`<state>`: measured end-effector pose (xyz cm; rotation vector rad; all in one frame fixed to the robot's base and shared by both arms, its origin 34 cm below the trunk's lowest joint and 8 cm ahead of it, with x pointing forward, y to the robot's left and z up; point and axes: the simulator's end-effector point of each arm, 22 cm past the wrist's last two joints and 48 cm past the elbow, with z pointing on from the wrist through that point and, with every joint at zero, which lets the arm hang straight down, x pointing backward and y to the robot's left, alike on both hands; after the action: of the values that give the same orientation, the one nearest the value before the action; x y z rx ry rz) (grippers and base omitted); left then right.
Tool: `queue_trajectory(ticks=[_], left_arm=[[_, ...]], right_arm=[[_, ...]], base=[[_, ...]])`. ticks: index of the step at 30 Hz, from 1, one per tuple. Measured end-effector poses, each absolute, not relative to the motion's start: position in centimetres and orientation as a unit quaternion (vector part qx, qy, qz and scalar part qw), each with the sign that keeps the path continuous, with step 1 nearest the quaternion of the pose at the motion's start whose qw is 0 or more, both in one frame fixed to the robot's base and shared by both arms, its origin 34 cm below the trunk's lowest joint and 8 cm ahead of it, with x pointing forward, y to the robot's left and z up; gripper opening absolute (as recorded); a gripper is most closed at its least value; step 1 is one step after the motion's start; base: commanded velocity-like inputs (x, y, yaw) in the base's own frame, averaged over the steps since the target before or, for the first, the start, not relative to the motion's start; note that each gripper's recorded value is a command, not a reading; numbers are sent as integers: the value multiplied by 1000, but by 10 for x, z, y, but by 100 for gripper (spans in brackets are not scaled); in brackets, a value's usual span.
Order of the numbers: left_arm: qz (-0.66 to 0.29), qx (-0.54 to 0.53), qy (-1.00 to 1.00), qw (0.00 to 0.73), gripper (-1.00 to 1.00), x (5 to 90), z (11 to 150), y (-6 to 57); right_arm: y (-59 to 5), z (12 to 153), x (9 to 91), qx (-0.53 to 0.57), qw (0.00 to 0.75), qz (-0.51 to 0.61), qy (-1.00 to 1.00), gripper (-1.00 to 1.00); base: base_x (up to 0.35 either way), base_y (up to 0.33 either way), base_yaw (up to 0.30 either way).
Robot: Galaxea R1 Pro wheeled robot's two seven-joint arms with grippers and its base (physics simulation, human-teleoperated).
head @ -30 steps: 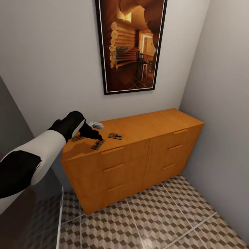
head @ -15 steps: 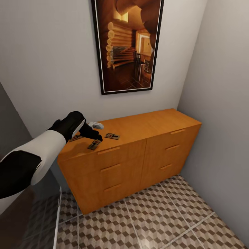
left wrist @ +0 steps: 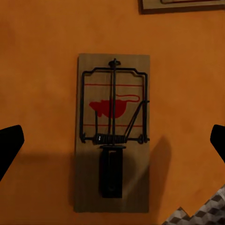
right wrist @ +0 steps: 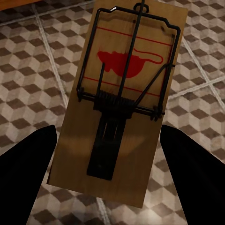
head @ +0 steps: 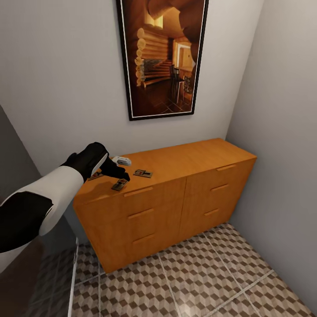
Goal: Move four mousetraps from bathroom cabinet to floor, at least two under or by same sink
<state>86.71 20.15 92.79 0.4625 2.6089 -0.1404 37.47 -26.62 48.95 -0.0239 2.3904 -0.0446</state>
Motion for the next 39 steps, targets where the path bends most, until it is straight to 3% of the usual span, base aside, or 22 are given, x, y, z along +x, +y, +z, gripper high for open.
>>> queue_trajectory(ticks=[39], left_arm=[[-52,164,959,224,100,865,908,205]], right_arm=[[-267,486,370,-10,360,-18,933,-100]], base=[[0,0,0]])
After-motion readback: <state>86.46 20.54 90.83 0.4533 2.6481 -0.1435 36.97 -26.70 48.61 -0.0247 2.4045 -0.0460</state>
